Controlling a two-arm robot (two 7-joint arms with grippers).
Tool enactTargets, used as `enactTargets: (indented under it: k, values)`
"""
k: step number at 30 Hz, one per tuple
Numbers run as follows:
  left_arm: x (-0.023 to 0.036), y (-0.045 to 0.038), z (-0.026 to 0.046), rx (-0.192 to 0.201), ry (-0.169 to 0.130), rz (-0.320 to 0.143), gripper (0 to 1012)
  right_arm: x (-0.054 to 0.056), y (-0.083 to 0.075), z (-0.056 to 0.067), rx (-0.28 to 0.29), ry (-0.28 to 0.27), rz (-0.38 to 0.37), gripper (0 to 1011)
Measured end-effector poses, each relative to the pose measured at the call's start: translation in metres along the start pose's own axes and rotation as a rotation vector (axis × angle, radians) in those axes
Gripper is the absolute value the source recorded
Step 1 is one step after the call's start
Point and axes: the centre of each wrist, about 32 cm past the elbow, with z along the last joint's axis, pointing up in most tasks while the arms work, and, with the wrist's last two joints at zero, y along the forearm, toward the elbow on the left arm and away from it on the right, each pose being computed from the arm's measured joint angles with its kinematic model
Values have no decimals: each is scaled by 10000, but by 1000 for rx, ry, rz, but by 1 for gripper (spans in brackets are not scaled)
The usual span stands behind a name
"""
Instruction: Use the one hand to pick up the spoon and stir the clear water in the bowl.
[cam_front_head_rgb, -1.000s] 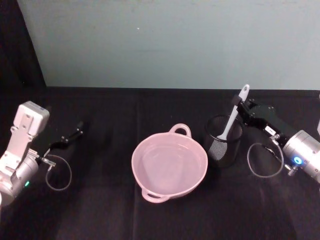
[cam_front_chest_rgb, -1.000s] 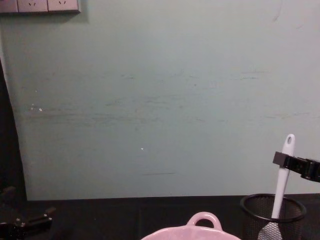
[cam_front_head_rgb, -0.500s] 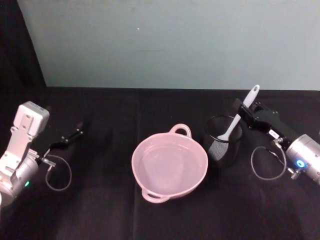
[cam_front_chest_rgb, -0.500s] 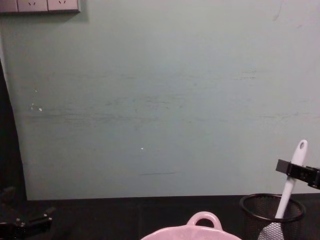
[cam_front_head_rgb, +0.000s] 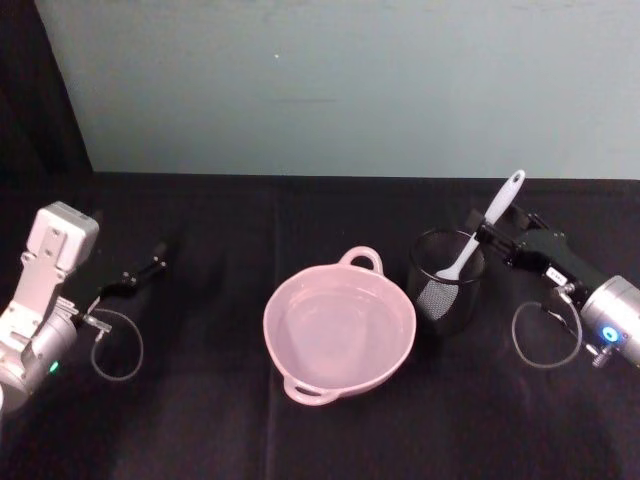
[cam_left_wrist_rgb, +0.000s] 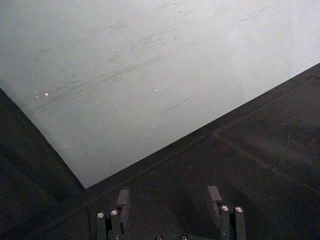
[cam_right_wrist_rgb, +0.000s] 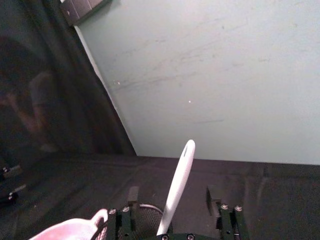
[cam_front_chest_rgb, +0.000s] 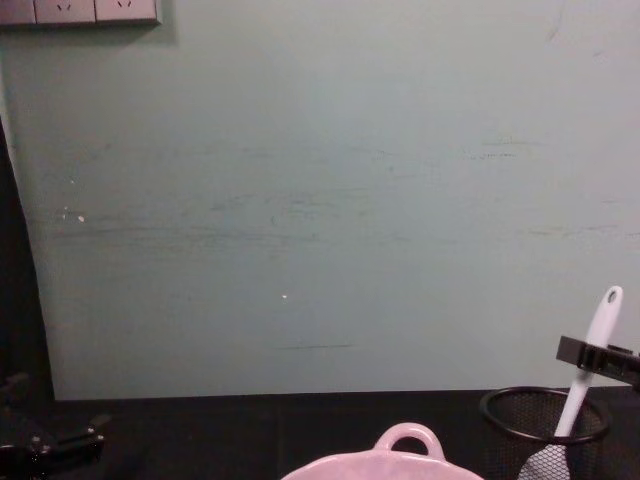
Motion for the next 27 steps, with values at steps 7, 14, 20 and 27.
enactTargets:
  k: [7,14,20,27]
  values:
    - [0,0,0,0,0,0,1005,-59,-147,84,-32,-43,-11,1002]
    - [0,0,0,0,0,0,1005,-190,-381,249,-56,-157,-71,1002]
    - [0,0,0,0,0,0,1005,-321,-493,362,-77,-298,-171,1003]
    - [0,0,0,0,0,0,1005,-386,-487,384,-89,-412,-275,1003]
